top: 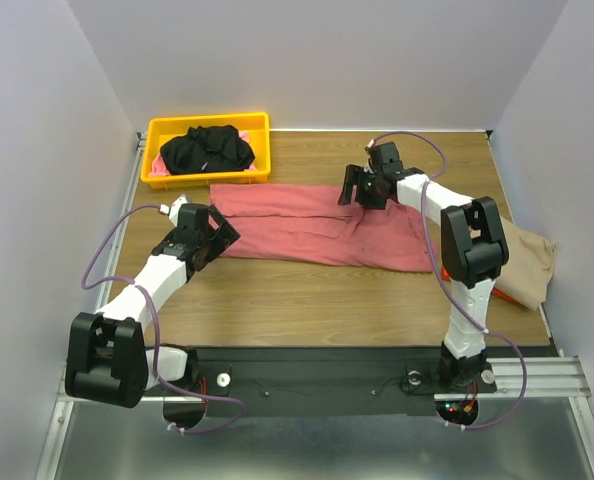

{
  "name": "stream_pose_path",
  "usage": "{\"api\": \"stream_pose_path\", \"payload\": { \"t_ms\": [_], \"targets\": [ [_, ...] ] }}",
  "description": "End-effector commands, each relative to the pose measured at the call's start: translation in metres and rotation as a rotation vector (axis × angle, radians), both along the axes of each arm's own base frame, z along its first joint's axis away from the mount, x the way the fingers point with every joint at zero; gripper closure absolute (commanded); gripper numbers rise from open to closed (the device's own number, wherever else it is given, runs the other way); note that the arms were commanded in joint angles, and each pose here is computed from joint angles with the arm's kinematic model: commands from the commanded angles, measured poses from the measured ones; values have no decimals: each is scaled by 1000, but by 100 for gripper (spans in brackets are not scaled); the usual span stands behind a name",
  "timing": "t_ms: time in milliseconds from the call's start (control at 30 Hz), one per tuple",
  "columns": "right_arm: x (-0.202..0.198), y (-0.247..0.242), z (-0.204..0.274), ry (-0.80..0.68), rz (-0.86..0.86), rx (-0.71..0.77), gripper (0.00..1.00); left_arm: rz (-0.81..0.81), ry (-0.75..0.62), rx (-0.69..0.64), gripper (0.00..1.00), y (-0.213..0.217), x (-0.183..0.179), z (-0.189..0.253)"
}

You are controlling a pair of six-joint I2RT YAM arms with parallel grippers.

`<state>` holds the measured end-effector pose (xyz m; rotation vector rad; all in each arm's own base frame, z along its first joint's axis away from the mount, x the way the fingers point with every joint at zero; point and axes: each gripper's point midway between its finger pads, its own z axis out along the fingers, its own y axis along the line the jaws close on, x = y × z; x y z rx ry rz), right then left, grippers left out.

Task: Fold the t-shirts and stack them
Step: Fold the tshirt

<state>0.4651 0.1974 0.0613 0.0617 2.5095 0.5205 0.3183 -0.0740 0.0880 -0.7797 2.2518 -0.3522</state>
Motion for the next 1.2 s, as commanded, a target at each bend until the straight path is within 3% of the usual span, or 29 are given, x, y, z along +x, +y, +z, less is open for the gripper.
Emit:
{"api": "stream_pose_path", "payload": {
  "t_ms": [0, 67, 333, 533, 733, 933, 1000, 1167],
  "targets": [
    [18, 20, 29, -84, 57, 70, 12, -14, -26, -7, 2, -1, 2, 3],
    [17, 21, 43, -109, 65, 84, 0, -17, -35, -10, 2, -1, 2, 6],
    [-5, -19, 78, -183, -110, 1, 0, -72, -134, -32, 1, -12, 23, 39],
    [-60, -50, 53, -101, -268, -18, 0, -122, -134, -45, 1, -30, 72, 40],
    [-89, -78, 7, 17, -349, -66, 0, -174, -25, -54, 2, -46, 107, -8],
    [-75, -93, -29, 86, -352, -133, 0, -208, 75, -70, 2, -50, 87, -52],
    [-61, -100, -36, 97, -351, -138, 0, -220, 149, -72, 2, -49, 51, -78],
    [-20, -107, -46, 78, -298, -170, 0, -271, 160, -133, 2, -69, -10, -69]
  ]
}}
